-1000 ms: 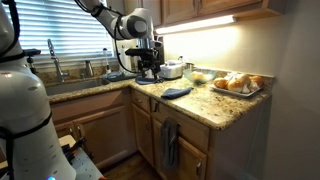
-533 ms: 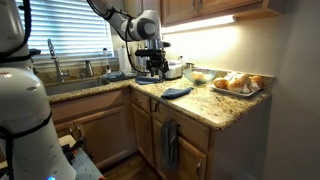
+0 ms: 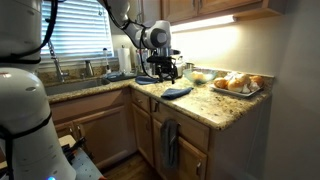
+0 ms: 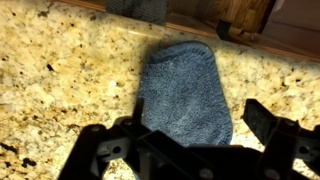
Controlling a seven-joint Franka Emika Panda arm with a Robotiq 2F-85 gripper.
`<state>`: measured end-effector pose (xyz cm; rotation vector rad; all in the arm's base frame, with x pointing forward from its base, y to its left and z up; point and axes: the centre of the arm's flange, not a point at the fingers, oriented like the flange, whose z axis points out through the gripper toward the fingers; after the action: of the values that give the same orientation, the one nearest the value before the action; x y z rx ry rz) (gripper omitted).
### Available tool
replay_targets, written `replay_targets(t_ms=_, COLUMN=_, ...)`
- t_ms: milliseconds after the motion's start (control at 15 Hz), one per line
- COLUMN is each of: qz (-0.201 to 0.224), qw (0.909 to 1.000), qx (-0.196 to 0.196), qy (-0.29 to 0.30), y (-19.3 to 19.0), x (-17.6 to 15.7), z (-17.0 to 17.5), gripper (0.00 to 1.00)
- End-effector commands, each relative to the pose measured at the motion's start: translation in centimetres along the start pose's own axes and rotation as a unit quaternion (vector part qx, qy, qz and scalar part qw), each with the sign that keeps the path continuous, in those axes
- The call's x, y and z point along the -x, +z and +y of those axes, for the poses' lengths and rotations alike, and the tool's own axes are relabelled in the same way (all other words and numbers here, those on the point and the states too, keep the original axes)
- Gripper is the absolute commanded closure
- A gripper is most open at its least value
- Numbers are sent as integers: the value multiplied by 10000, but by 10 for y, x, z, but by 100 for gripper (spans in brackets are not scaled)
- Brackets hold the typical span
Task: Hang the tea towel on the hook
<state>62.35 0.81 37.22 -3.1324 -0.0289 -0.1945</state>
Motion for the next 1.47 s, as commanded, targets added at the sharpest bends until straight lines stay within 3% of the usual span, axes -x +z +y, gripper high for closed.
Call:
replay_targets(t_ms=0, qz=-7, qw=10000, qx=5, qy=2, y=5, x=-5, z=2, gripper=0)
replay_targets(t_ms=867, qz=258, qw=9993, qx=-15, qy=-261, y=17, x=-44, z=13, gripper=0)
replay_targets(t_ms=1400, qz=290, qw=9984, qx=-118, qy=-462, y=49, x=-77, z=31, gripper=0)
